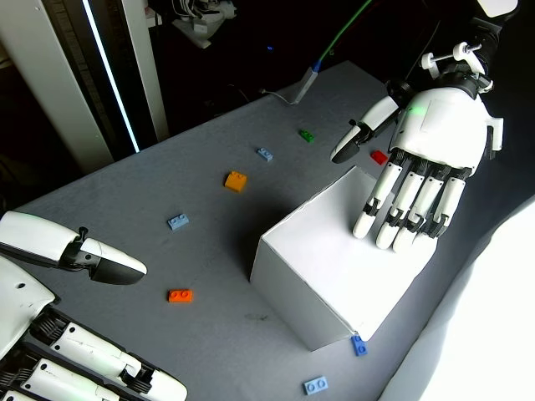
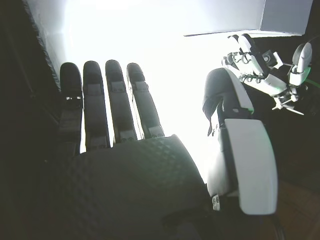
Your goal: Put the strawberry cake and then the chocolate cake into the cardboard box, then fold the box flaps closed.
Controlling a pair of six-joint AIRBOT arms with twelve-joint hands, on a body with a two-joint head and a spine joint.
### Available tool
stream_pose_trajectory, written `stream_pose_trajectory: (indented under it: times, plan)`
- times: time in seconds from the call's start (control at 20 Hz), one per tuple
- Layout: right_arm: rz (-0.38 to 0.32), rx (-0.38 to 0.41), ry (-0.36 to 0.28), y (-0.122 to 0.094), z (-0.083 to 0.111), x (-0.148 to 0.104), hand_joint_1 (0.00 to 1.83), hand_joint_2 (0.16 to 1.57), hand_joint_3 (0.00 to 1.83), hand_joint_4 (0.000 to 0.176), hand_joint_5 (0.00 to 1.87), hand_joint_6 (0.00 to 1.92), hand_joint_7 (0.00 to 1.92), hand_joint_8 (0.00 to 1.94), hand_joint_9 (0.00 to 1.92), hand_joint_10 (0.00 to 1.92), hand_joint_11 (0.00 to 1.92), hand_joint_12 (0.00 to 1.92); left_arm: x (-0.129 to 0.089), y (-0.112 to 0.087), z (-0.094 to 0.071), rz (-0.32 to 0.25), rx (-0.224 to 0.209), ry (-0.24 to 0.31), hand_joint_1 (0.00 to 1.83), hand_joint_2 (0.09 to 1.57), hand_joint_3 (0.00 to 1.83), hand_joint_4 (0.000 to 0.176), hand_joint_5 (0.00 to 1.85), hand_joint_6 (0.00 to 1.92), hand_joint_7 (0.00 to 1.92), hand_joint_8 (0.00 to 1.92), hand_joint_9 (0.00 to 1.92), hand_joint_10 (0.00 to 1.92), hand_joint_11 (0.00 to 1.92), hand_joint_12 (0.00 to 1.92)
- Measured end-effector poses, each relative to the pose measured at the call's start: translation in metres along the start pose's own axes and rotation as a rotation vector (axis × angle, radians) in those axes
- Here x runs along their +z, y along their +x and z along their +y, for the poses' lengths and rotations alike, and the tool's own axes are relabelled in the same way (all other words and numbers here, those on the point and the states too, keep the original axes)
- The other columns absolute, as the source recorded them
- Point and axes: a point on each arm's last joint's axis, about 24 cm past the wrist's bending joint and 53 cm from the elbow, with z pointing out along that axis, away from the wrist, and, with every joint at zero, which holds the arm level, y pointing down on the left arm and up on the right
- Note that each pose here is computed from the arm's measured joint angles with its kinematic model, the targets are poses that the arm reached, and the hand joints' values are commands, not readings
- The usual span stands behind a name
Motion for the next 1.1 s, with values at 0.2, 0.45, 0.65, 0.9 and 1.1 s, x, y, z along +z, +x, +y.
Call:
stream_pose_trajectory:
  times: [0.2, 0.45, 0.65, 0.9, 1.1]
  plan:
    - [0.001, -0.001, -0.001, 0.0, 0.0, 0.0, 0.03, 1.23, 0.0, 0.0, 0.25, 0.0, 0.25, 0.0, 0.26, 0.0, 0.0, 0.85, -0.018, -0.02, -0.001, -0.032, 0.036, -0.007, 0.0, 1.17, 0.0, 0.079, 0.32, 0.0, 0.38, 0.0, 0.41, 0.0, 0.0, 1.06]
    - [0.0, -0.015, -0.001, 0.0, 0.0, 0.0, 0.04, 1.23, 0.0, 0.0, 0.25, 0.0, 0.26, 0.0, 0.27, 0.0, 0.0, 0.84, -0.062, -0.025, 0.014, -0.033, 0.046, -0.062, 0.0, 1.17, 0.0, 0.077, 0.32, 0.0, 0.39, 0.0, 0.42, 0.0, 0.0, 1.04]
    - [0.001, -0.026, -0.001, 0.0, 0.0, 0.0, 0.04, 1.22, 0.0, 0.0, 0.24, 0.0, 0.28, 0.0, 0.29, 0.01, 0.0, 0.91, -0.088, -0.002, 0.017, 0.026, 0.035, -0.078, 0.0, 1.15, 0.0, 0.085, 0.32, 0.0, 0.38, 0.0, 0.41, 0.0, 0.0, 1.05]
    - [0.002, -0.07, -0.016, 0.001, 0.004, 0.0, 0.05, 1.22, 0.0, 0.0, 0.27, 0.02, 0.3, 0.01, 0.3, 0.01, 0.0, 0.87, -0.114, 0.025, 0.013, 0.094, -0.014, -0.075, 0.0, 1.16, 0.0, 0.065, 0.38, 0.01, 0.42, 0.0, 0.45, 0.01, 0.0, 1.07]
    - [0.0, -0.073, -0.019, 0.0, 0.004, 0.0, 0.07, 1.21, 0.0, 0.0, 0.43, 0.06, 0.49, 0.05, 0.45, 0.07, 0.0, 1.05, -0.123, 0.04, 0.01, 0.129, -0.037, -0.069, 0.0, 1.14, 0.0, 0.046, 0.5, 0.01, 0.58, 0.01, 0.59, 0.02, 0.09, 1.15]
